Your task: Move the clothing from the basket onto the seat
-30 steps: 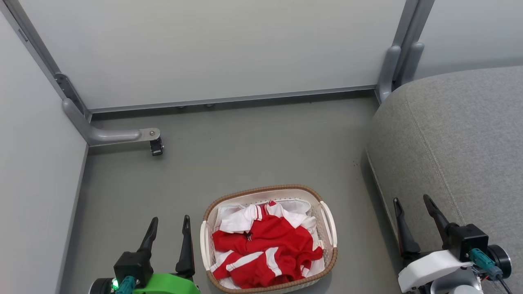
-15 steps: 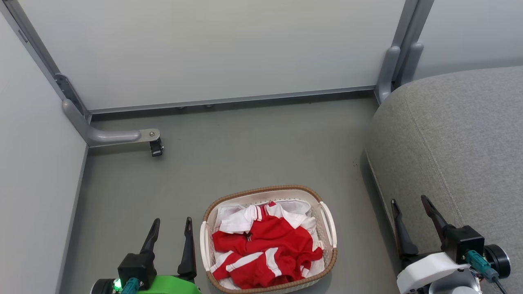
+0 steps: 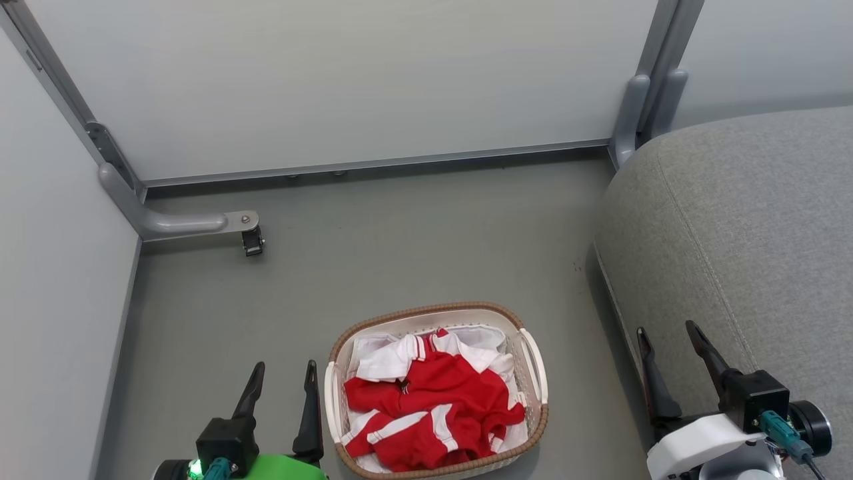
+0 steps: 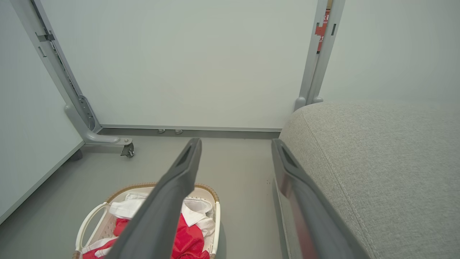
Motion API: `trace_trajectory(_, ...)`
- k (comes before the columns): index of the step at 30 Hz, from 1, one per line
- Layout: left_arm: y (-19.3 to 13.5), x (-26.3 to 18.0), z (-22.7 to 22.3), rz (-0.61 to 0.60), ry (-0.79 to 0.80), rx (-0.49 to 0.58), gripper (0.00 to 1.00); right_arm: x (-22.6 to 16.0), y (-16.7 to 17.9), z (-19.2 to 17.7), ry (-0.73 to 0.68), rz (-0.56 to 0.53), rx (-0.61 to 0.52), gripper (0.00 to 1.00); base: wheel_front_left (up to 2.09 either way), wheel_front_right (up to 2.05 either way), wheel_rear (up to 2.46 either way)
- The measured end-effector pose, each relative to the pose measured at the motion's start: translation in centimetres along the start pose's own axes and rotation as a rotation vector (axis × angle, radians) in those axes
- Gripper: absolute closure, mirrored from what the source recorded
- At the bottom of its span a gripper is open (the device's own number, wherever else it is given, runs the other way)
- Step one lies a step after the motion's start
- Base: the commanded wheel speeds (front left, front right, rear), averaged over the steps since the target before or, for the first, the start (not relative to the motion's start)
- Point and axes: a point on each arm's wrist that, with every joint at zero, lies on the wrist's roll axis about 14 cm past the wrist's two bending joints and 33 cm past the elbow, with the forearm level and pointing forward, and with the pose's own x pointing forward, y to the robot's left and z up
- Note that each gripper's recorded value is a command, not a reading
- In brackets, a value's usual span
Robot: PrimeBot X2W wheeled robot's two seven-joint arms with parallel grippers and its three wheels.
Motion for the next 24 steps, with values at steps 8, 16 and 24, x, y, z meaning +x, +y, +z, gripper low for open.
trace_trajectory(8,-0.9,0.7,-0.7,-0.05,0.023,0.042,0.0,0.5,-0.2,0.0,-0.002,-0.003,-0.001,0.0,0.0,0.0,0.0)
trace_trajectory(16,-2.1,4.9,0.2,-0.126,-0.001,0.099,0.0,2.9,-0.9,0.3,-0.022,-0.015,-0.008,0.0,0.0,0.0,0.0)
trace_trajectory(24,-4.7,9.8,-4.9,-0.309,0.145,0.214,0.0,6.7,-2.8,0.2,-0.052,-0.049,-0.022,0.0,0.0,0.0,0.0)
